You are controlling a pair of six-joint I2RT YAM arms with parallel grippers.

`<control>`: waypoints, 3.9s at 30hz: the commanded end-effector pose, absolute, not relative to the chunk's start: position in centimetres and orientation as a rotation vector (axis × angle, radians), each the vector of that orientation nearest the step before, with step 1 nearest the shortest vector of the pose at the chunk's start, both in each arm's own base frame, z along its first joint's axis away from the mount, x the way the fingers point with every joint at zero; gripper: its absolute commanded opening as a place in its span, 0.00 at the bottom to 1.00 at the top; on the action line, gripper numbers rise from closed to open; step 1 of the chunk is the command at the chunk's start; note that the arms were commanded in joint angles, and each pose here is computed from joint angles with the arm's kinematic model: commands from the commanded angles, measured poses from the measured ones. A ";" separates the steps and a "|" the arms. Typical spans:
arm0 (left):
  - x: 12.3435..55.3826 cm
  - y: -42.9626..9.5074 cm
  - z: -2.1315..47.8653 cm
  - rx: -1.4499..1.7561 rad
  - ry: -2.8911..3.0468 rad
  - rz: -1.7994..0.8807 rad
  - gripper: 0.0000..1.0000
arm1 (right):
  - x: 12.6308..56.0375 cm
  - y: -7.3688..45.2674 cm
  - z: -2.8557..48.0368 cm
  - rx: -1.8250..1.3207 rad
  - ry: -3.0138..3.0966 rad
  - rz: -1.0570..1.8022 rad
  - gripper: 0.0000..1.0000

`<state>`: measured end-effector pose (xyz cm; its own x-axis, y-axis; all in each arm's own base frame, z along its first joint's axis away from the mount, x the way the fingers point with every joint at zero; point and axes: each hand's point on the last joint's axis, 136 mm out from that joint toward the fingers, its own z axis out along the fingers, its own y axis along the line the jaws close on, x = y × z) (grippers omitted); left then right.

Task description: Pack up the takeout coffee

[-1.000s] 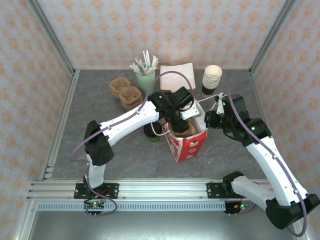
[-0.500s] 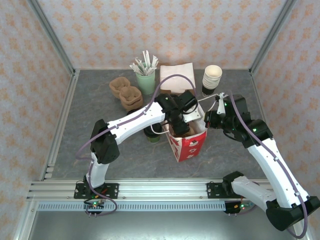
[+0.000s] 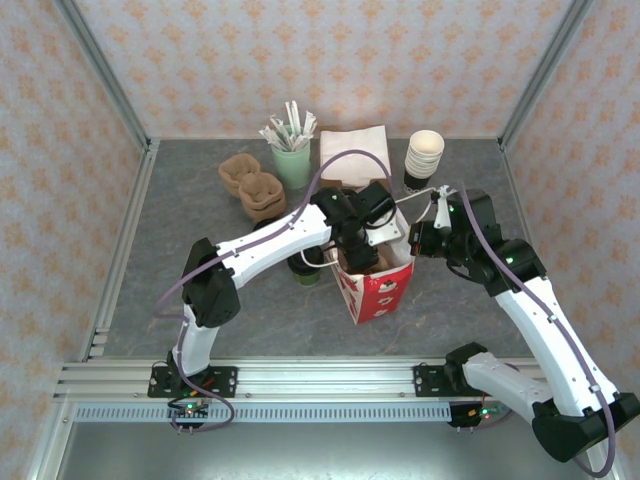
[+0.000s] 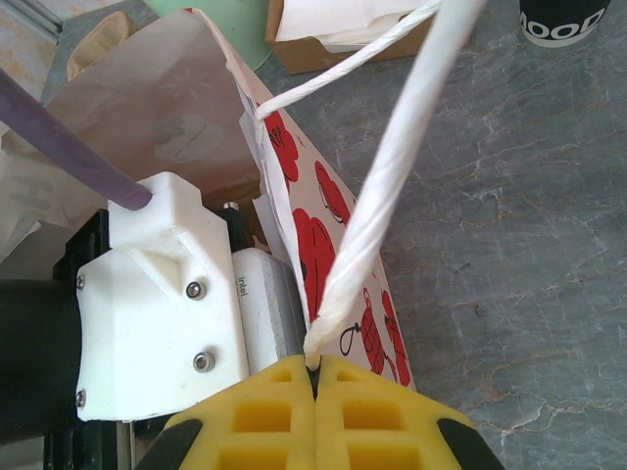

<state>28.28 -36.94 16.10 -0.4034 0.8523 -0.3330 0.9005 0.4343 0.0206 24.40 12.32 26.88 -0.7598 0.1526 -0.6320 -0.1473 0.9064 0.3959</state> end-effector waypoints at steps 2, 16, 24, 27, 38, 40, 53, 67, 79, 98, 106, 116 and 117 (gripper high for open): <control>27.7 -36.2 13.6 1.598 2.443 -0.139 0.35 | 24.6 12.4 28.1 0.017 2.311 0.598 0.00; 28.0 -36.5 12.7 1.605 2.455 -0.132 0.38 | 24.4 12.8 28.3 0.018 2.309 0.639 0.00; 27.7 -37.2 12.4 1.609 2.447 -0.196 0.37 | 24.3 13.0 27.8 0.019 2.321 0.651 0.00; 27.5 -37.7 12.3 1.612 2.434 -0.241 0.37 | 24.3 13.0 27.6 0.017 2.328 0.646 0.00; 27.5 -38.3 10.8 1.624 2.441 -0.280 0.37 | 24.1 12.8 27.2 0.015 2.339 0.628 0.00; 27.6 -38.2 10.6 1.622 2.445 -0.284 0.37 | 24.1 12.8 27.2 0.015 2.338 0.629 0.00; 27.8 -38.1 9.5 1.611 2.451 -0.284 0.41 | 24.2 12.8 27.4 0.011 2.336 0.632 0.00; 28.1 -38.8 14.3 1.545 2.361 -0.343 0.72 | 24.1 13.1 27.0 0.005 2.344 0.648 0.00; 27.5 -39.1 18.3 1.522 2.299 -0.418 1.00 | 24.0 13.1 26.5 0.005 2.357 0.645 0.00; 27.7 -37.6 23.5 1.463 2.251 -0.357 1.00 | 23.9 11.6 26.5 0.063 2.353 0.563 0.00; 28.3 -36.6 23.6 1.453 2.245 -0.292 1.00 | 23.5 10.0 26.7 0.118 2.355 0.469 0.00; 27.9 -38.0 29.6 1.339 2.112 -0.458 1.00 | 23.6 10.4 27.1 0.122 2.345 0.506 0.00; 27.9 -38.1 30.5 1.315 2.096 -0.476 1.00 | 23.6 10.4 27.1 0.123 2.345 0.508 0.00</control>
